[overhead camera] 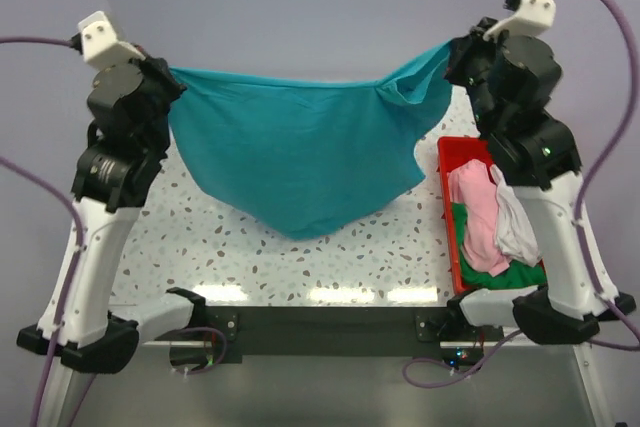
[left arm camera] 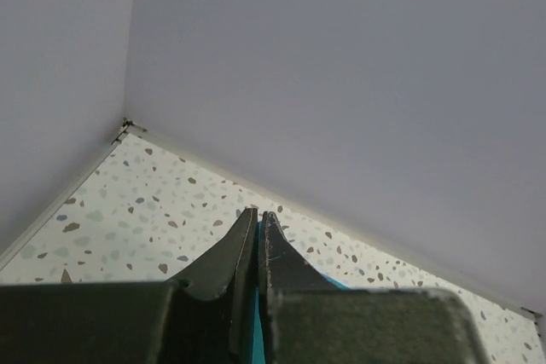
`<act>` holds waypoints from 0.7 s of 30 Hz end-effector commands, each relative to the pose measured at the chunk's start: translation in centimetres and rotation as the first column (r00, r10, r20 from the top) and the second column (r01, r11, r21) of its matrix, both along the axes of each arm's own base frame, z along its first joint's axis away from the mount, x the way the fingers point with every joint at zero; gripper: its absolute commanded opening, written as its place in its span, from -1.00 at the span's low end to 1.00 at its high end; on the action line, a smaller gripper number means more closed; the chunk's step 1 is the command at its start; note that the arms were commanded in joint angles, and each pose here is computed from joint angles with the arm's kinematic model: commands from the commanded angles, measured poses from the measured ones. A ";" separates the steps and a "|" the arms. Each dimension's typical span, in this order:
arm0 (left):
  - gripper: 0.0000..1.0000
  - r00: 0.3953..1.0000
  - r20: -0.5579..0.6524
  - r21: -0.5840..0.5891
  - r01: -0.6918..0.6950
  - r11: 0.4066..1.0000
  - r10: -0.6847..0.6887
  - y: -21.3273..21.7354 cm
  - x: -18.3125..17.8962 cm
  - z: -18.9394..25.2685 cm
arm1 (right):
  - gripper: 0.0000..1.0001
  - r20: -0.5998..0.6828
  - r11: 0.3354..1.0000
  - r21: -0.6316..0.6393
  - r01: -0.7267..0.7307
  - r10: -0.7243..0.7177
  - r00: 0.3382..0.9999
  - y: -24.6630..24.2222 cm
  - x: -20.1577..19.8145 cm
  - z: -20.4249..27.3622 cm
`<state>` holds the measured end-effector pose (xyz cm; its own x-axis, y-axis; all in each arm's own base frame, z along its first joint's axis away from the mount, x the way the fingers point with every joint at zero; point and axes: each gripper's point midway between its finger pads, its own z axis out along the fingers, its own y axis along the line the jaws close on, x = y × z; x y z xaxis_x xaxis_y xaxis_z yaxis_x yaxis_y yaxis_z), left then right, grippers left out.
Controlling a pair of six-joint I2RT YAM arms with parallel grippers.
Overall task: Fold and stack the t-shirts
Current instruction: Flatten the tshirt out
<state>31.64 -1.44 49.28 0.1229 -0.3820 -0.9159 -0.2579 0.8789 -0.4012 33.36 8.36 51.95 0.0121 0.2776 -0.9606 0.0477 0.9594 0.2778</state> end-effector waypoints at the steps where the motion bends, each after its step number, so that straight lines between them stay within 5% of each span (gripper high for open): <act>1: -1.00 1.000 -0.009 0.055 0.001 0.998 0.000 -0.9 5.0 -0.8 | -1.00 -0.027 0.995 -0.068 -0.074 0.072 0.997 3.2 7.4 -2.8; 10: -1.00 0.979 0.108 -0.016 0.177 0.984 -0.175 0.0 21.5 0.8 | -1.00 0.074 0.975 -0.010 -0.224 0.224 0.972 7.5 20.8 -1.1; 14: -1.00 0.957 0.199 -0.003 0.216 0.976 -0.211 0.7 22.9 4.8 | -1.00 0.264 0.972 0.003 -0.234 0.225 0.938 7.0 19.6 4.8; 21: -1.00 0.955 0.247 -0.007 0.173 0.985 -0.166 4.3 18.6 5.4 | -1.00 0.307 0.976 -0.005 -0.216 0.207 0.929 5.5 15.8 6.7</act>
